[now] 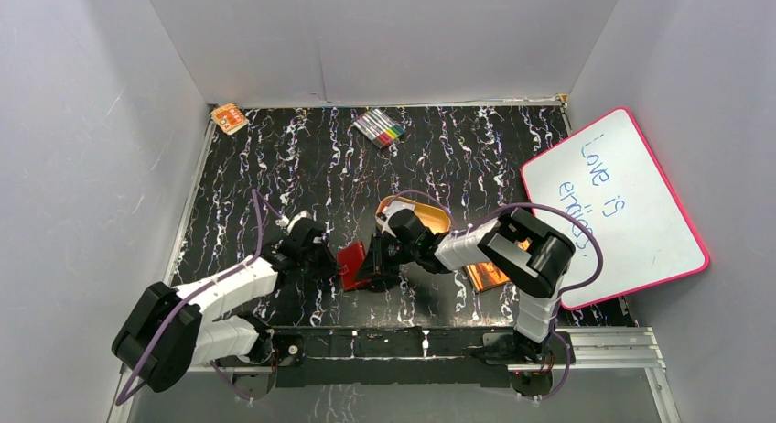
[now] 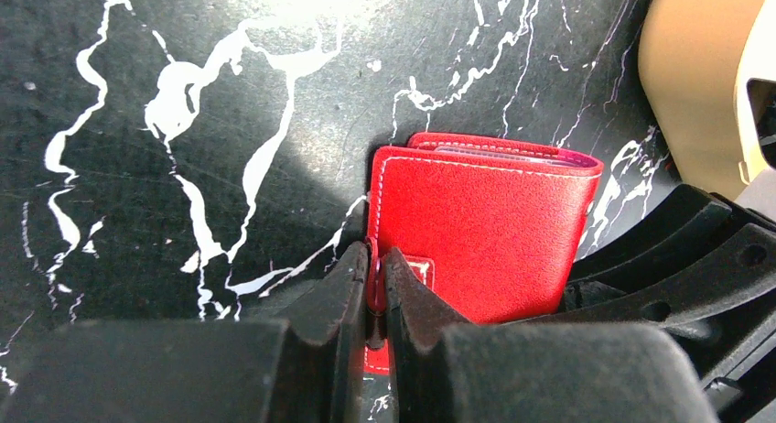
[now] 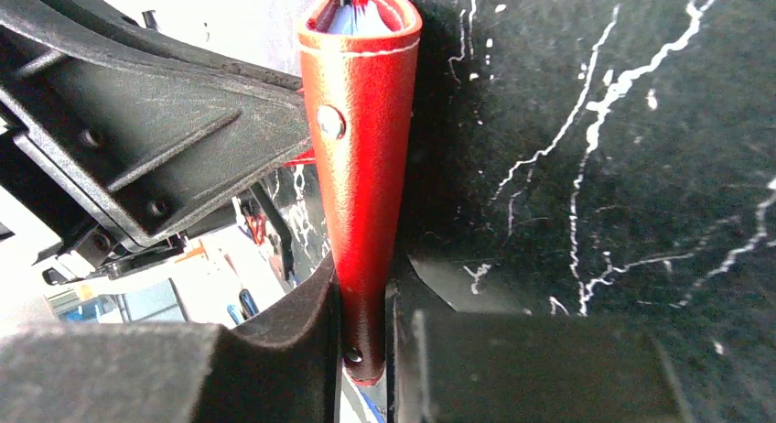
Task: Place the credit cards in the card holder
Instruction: Close the card holder at the center of the board.
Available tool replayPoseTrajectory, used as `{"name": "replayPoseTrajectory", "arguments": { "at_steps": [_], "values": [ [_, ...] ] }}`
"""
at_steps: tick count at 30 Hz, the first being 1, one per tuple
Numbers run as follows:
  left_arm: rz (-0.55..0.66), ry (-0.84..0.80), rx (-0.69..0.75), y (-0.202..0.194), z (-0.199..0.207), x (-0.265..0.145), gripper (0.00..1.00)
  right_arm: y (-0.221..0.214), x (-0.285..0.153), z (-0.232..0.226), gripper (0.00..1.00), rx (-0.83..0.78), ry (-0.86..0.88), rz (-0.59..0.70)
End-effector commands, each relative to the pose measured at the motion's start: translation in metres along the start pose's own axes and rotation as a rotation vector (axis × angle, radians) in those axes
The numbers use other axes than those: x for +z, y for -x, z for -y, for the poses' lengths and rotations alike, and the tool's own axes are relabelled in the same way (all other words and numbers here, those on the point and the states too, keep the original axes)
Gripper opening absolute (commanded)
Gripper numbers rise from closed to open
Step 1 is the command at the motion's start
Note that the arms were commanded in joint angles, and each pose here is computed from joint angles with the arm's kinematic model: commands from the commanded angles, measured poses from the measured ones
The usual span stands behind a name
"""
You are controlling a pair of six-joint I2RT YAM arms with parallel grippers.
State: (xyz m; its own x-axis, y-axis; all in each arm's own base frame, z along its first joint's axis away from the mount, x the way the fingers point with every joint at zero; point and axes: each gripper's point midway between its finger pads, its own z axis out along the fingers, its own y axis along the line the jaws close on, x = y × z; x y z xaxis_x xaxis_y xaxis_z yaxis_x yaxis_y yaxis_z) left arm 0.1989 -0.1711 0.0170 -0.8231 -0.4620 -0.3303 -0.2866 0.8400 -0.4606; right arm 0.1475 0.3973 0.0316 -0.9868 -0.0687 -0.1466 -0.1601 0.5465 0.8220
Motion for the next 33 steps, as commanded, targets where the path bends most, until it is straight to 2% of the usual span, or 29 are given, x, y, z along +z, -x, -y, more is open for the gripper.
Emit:
{"name": "replayPoseTrajectory", "arguments": {
  "at_steps": [1, 3, 4, 6, 8, 11, 12, 17, 19, 21, 24, 28, 33],
  "values": [
    [-0.071, 0.197, 0.041, -0.023, -0.054, -0.009, 0.0, 0.001, 0.006, -0.019, 0.1, -0.084, 0.038, 0.006],
    [-0.04, 0.187, 0.042, -0.012, -0.044, -0.02, 0.01, 0.007, -0.001, -0.028, 0.0, -0.128, 0.032, 0.027],
    [-0.022, 0.182, 0.044, -0.004, -0.036, -0.028, 0.1, 0.011, -0.007, -0.032, 0.0, -0.157, 0.017, 0.042],
    [0.026, 0.163, 0.046, 0.014, -0.02, -0.049, 0.37, 0.021, -0.028, -0.049, 0.0, -0.233, -0.009, 0.09],
    [0.098, 0.132, 0.049, 0.037, -0.001, -0.077, 0.59, 0.03, -0.053, -0.062, 0.0, -0.307, -0.056, 0.139],
    [0.263, 0.083, 0.051, 0.082, 0.029, -0.133, 0.85, 0.047, -0.096, -0.076, 0.0, -0.471, -0.159, 0.225],
    [0.323, 0.069, 0.051, 0.096, 0.035, -0.152, 0.88, 0.054, -0.113, -0.071, 0.0, -0.538, -0.254, 0.239],
    [0.668, -0.038, 0.041, 0.166, 0.064, -0.246, 0.9, 0.128, -0.213, -0.108, 0.0, -0.961, -0.609, 0.444],
    [0.793, -0.159, 0.062, 0.185, 0.087, -0.279, 0.9, 0.151, -0.25, -0.14, 0.0, -1.072, -0.678, 0.557],
    [0.859, -0.288, 0.1, 0.195, 0.113, -0.301, 0.9, 0.168, -0.283, -0.169, 0.0, -1.153, -0.717, 0.678],
    [0.844, -0.449, 0.139, 0.196, 0.153, -0.315, 0.9, 0.179, -0.315, -0.195, 0.0, -1.224, -0.768, 0.831],
    [0.698, -0.657, 0.174, 0.18, 0.209, -0.305, 0.91, 0.186, -0.338, -0.2, 0.0, -1.237, -0.888, 0.942],
    [0.599, -0.879, 0.175, 0.162, 0.248, -0.301, 0.91, 0.187, -0.352, -0.205, 0.0, -1.28, -1.045, 1.082]
  ]
}}
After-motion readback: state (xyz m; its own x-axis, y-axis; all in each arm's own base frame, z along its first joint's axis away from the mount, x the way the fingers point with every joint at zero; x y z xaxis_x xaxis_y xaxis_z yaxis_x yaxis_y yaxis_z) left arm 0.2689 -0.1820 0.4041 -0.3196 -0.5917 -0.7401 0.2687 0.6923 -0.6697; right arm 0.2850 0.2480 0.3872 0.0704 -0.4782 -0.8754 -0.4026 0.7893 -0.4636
